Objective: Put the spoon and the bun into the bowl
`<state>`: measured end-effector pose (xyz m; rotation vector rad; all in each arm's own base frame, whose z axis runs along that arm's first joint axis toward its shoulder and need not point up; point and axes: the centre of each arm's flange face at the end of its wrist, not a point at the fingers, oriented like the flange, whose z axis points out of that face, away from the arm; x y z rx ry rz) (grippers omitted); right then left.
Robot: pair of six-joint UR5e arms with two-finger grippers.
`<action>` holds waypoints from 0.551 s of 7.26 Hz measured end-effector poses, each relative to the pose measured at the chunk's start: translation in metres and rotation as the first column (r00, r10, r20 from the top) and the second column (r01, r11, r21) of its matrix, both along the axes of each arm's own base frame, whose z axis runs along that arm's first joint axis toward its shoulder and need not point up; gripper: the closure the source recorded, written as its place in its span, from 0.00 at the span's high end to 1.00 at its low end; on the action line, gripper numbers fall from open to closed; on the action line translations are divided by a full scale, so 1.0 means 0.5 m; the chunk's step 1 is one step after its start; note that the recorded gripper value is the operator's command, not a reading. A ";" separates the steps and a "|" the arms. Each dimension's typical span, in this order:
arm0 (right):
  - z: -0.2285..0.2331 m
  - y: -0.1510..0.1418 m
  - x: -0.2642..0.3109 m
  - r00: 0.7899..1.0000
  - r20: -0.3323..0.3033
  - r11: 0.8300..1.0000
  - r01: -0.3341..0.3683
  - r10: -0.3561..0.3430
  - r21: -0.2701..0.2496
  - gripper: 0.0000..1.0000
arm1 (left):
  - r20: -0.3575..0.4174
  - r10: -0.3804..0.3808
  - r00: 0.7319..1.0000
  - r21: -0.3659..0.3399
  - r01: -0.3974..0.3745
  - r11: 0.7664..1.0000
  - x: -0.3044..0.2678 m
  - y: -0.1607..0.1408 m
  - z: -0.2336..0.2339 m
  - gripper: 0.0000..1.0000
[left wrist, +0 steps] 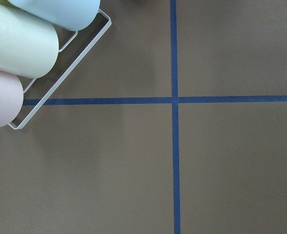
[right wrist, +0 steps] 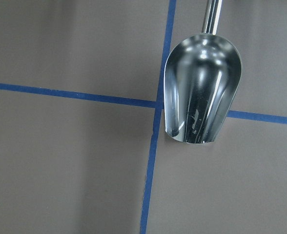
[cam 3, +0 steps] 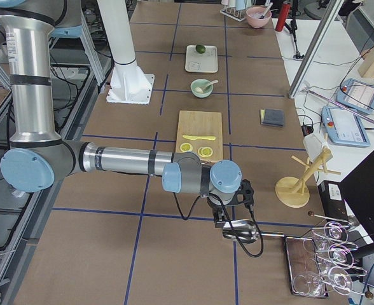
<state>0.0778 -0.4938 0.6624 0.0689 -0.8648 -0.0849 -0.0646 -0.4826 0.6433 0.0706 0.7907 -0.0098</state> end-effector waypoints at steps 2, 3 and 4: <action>0.000 0.000 0.000 1.000 -0.002 0.999 -0.022 0.022 -0.026 1.00 | 0.000 0.000 1.000 0.002 0.000 1.000 0.000 0.000 0.000 1.00; 0.000 0.000 0.000 1.000 -0.003 0.999 -0.026 0.026 -0.030 1.00 | 0.000 -0.001 1.000 0.002 0.001 1.000 0.000 0.000 0.000 1.00; 0.000 0.000 0.000 1.000 -0.003 0.999 -0.027 0.027 -0.032 1.00 | 0.000 -0.001 1.000 0.002 0.001 1.000 0.000 0.000 0.000 1.00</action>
